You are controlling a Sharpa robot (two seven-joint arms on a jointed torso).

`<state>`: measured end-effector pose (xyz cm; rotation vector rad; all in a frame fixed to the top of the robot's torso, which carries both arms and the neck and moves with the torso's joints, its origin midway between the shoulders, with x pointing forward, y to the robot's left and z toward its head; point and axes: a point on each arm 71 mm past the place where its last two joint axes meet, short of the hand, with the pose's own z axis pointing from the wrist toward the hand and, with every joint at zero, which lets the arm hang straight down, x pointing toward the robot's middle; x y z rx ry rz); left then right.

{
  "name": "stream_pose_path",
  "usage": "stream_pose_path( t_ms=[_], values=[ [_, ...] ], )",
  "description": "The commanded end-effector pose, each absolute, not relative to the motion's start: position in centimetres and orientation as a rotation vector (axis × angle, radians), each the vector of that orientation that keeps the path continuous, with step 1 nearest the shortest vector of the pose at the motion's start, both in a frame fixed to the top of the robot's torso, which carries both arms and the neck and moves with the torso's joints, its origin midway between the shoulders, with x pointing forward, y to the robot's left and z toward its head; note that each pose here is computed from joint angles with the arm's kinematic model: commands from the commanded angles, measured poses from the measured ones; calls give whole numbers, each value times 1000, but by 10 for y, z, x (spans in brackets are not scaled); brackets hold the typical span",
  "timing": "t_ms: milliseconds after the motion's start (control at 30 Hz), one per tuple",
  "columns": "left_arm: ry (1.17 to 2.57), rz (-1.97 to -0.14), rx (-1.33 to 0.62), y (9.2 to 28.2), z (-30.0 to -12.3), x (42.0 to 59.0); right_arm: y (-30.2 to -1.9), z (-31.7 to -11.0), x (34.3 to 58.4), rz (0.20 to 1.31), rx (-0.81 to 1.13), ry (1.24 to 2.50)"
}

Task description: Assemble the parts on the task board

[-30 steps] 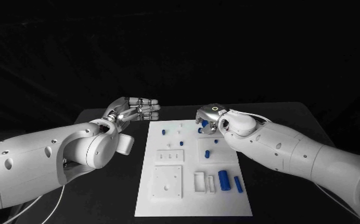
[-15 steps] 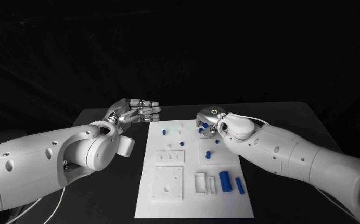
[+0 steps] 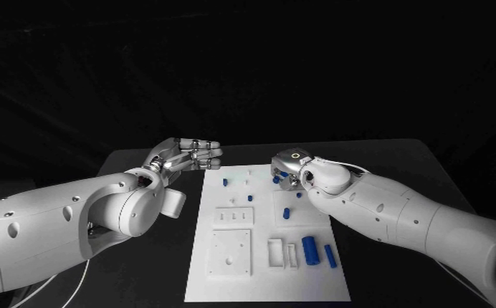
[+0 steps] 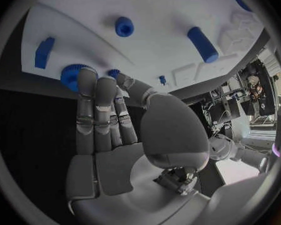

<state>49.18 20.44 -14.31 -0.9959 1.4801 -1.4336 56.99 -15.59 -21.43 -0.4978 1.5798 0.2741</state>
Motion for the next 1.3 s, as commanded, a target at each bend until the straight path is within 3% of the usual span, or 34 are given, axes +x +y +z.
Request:
stream_pose_path(
  t_ms=[33,1300],
  values=[
    [1485,-1458,-977,202,-141,492,-155,-216,570,257,-515,1585],
    [1489,-1457,-978,202,-142,494,-152,-211,569,275,-504,1524]
  ],
)
